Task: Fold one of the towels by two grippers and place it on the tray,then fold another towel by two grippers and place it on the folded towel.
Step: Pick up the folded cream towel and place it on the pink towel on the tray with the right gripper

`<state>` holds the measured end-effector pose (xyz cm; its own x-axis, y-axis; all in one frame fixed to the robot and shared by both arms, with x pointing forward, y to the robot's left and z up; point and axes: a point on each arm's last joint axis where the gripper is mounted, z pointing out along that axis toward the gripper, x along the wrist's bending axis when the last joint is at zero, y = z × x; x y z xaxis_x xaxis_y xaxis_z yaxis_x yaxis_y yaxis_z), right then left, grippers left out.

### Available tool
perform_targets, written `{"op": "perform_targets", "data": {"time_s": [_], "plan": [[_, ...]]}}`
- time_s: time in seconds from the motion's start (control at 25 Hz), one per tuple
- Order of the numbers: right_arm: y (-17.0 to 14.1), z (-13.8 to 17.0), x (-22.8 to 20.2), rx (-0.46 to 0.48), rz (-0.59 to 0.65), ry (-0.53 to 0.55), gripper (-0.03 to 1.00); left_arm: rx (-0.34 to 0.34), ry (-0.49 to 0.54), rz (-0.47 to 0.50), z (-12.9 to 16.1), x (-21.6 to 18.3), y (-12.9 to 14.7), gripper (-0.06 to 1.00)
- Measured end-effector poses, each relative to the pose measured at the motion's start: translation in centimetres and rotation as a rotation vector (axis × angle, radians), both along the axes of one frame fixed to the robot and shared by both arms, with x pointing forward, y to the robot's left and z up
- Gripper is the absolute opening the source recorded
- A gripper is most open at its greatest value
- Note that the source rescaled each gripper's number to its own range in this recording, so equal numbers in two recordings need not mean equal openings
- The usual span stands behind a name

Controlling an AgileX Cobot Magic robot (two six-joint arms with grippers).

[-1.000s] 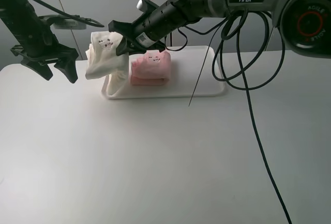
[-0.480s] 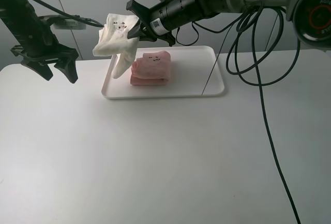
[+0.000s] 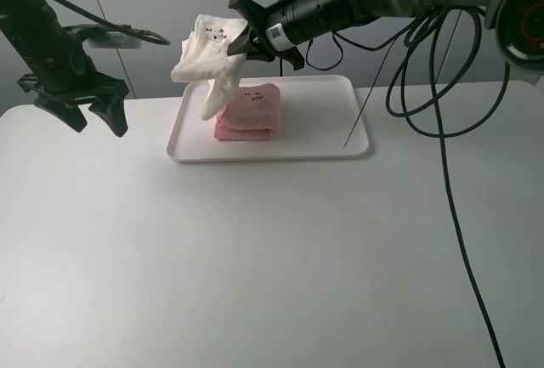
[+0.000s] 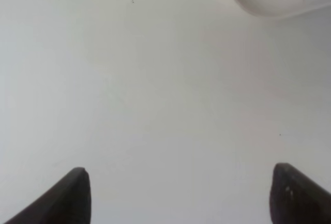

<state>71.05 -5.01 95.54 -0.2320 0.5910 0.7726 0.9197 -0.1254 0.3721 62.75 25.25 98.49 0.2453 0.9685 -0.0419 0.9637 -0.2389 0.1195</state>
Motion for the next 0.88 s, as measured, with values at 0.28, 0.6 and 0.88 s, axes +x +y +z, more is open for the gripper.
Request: {"op": "perform_targets", "data": {"time_s": [0.28,0.6,0.88], "plan": [[-0.2,-3.4,0.1,-0.081,0.011,0.049,0.07,0.000,0.002,0.000,0.0,0.0,0.0,0.90],[-0.9,-5.5,0.7,-0.217,0.005,-0.009,0.07,0.000,0.006,0.000,0.0,-0.1,0.0,0.90],[-1.1,-5.6,0.7,-0.255,0.016,-0.029,0.23,0.000,0.006,-0.002,0.0,-0.1,0.0,0.90]]}}
